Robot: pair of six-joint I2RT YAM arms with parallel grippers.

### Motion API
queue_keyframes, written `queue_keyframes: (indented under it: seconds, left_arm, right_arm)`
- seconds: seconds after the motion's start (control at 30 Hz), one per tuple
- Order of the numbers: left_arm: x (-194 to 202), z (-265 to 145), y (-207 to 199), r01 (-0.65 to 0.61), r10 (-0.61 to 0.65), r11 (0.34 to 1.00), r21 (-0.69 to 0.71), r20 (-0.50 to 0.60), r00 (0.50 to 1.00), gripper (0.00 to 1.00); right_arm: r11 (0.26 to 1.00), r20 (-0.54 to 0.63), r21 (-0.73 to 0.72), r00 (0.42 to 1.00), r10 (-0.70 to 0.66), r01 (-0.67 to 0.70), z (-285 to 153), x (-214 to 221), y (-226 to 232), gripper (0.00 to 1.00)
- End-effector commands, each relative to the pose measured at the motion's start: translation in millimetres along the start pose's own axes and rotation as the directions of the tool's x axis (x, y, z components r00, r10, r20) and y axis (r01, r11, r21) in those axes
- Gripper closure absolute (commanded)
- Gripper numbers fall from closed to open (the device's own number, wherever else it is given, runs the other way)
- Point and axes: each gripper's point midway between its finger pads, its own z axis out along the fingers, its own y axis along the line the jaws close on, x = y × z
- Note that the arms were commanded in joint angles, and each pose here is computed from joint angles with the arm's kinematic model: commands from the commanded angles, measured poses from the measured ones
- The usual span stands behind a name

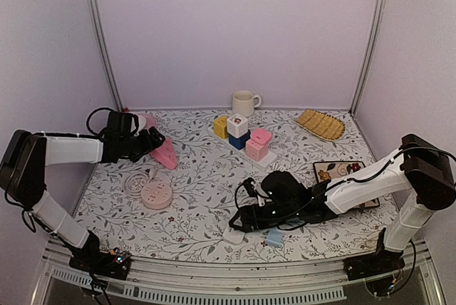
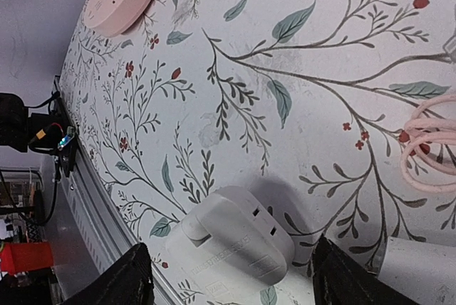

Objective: Pull the plug off the socket

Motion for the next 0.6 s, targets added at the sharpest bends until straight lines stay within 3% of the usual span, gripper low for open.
queue_keyframes:
  seconds: [0.0,0.27,0.57]
  left_arm:
    - [-1.5,-10.3,0.1,-0.033,0.034,0.999,-0.021,0.019,0.999,0.08]
    - [-4.1,-20.9,3.8,-0.042,0.044,0.998,-0.041,0.044,0.998,0.07]
    - [10.1,-35.5,-19.4,-0.073,0.072,0.997,0.039,0.041,0.997,0.07]
  right_arm:
    - [0.998,0.055,0.053,0.998,-0.042,0.039,-15.2,-11.8,-0.4,0.16]
    - [0.993,0.143,0.094,0.986,-0.08,0.067,-40.1,-43.9,3.6,0.07]
    - [0.987,0.343,0.157,0.935,-0.089,0.036,-100.0,-128.9,-32.7,0.01]
